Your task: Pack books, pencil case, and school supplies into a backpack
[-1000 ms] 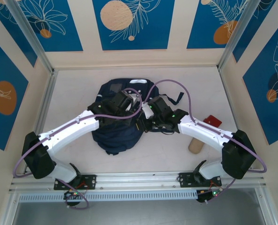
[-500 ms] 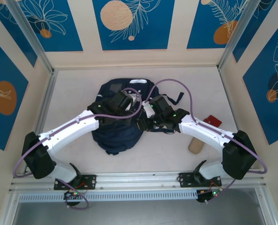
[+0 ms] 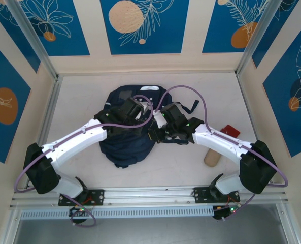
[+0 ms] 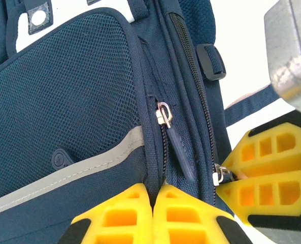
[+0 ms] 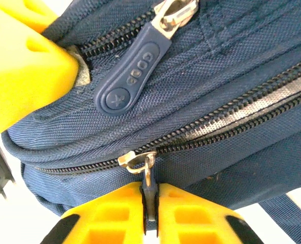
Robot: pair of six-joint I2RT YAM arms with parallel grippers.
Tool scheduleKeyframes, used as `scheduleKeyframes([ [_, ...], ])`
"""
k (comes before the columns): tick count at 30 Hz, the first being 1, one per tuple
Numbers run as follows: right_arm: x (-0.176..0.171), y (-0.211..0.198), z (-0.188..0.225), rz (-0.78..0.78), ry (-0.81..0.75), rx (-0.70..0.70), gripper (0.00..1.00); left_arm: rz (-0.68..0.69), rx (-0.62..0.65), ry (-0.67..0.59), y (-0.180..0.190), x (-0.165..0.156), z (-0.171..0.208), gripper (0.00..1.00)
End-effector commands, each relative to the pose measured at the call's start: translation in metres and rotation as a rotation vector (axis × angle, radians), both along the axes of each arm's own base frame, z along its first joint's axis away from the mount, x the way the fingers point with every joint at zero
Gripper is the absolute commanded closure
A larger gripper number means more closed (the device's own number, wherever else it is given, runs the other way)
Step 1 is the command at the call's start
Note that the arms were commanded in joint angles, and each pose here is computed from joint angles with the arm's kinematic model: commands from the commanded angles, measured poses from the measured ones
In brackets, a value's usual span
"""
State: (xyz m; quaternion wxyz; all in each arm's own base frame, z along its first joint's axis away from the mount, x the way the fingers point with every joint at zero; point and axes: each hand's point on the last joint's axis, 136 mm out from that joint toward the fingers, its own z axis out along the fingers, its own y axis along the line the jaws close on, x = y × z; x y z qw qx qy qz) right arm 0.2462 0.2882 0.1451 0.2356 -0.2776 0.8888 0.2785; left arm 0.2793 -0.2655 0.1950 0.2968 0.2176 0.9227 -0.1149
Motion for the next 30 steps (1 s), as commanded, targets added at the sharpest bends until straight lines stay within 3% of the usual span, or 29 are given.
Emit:
scheduleKeyframes([
  [1,0.008,0.004,0.013,0.004,-0.037,0.017,0.94,0.036,-0.106,-0.083,-0.007,0.016,0.039,1.0],
  [5,0.012,-0.011,0.011,-0.073,-0.033,-0.013,1.0,0.077,-0.12,-0.053,-0.001,0.018,0.037,0.96],
  [11,0.026,-0.041,0.013,-0.219,0.052,0.011,1.0,0.03,-0.088,-0.035,0.004,0.011,0.034,0.55],
  [14,0.037,-0.053,0.014,-0.276,0.094,0.04,1.0,-0.016,-0.036,-0.038,0.009,0.008,0.029,0.42],
  [22,0.063,-0.075,0.012,-0.334,0.149,0.047,1.0,-0.263,0.101,-0.057,0.006,-0.001,0.004,0.36],
  [30,0.071,-0.074,0.02,-0.32,0.179,0.103,1.0,-0.409,0.161,0.004,-0.015,0.002,-0.035,0.44],
])
